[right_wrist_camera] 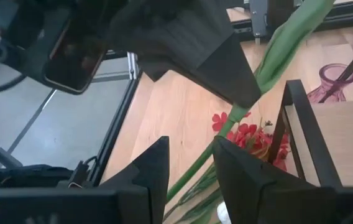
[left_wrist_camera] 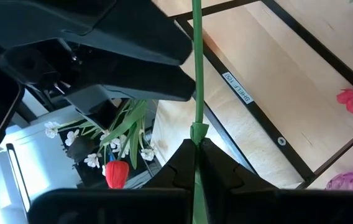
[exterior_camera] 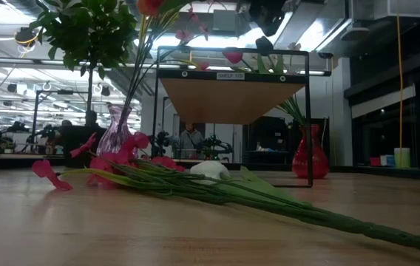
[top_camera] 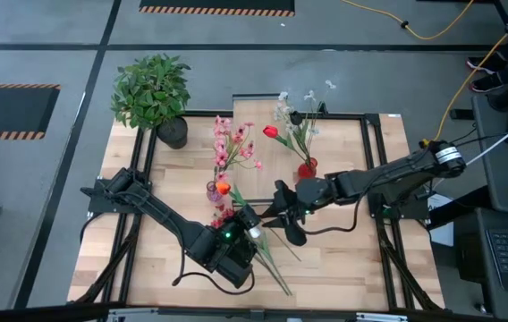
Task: Pick and place flowers into a vace then onto a shelf
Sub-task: Put the orange tulip into the violet vase
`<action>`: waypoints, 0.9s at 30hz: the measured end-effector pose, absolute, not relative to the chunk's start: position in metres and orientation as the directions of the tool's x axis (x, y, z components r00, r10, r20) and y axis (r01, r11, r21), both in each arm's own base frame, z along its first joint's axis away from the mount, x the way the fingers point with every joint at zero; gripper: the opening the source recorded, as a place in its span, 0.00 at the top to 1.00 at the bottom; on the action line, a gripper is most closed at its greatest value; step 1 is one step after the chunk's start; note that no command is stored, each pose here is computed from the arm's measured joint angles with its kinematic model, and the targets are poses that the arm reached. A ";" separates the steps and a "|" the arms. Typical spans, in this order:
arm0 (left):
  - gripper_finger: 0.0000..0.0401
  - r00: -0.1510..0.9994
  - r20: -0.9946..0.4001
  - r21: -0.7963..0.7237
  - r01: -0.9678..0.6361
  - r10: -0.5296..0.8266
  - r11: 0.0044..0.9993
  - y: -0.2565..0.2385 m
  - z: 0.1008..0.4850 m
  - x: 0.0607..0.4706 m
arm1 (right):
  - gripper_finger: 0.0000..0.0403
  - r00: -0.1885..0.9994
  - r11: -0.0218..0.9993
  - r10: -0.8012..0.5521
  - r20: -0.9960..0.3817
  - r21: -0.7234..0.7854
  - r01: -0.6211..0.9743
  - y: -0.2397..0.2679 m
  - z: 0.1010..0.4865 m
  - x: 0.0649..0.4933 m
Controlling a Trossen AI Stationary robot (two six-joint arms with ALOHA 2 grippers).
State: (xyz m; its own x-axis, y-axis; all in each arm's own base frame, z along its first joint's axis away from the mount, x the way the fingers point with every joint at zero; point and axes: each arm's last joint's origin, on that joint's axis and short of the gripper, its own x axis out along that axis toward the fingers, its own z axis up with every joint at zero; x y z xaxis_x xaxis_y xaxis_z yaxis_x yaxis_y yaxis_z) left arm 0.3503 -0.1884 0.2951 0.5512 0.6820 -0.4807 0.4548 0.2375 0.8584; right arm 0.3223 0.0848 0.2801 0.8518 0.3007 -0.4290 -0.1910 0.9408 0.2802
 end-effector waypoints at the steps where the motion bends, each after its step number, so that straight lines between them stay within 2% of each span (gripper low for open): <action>1: 0.99 0.552 -0.480 0.858 0.455 0.681 0.236 -0.189 0.295 0.350 | 0.68 0.851 0.942 0.300 -0.431 0.276 -0.193 0.085 0.280 0.322; 27: 0.99 0.579 -0.384 0.888 0.445 0.720 0.115 -0.196 0.298 0.346 | 0.68 0.855 0.947 0.281 -0.436 0.271 -0.174 0.084 0.279 0.322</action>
State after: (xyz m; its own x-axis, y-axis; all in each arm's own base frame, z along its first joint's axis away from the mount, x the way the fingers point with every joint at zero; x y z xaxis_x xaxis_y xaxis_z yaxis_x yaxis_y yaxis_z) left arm 0.3464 -0.1956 0.2979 0.5786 0.7198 -0.3836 0.4452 0.1154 0.8880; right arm 0.3219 0.0843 0.2793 0.8549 0.2815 -0.4359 -0.1736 0.9468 0.2709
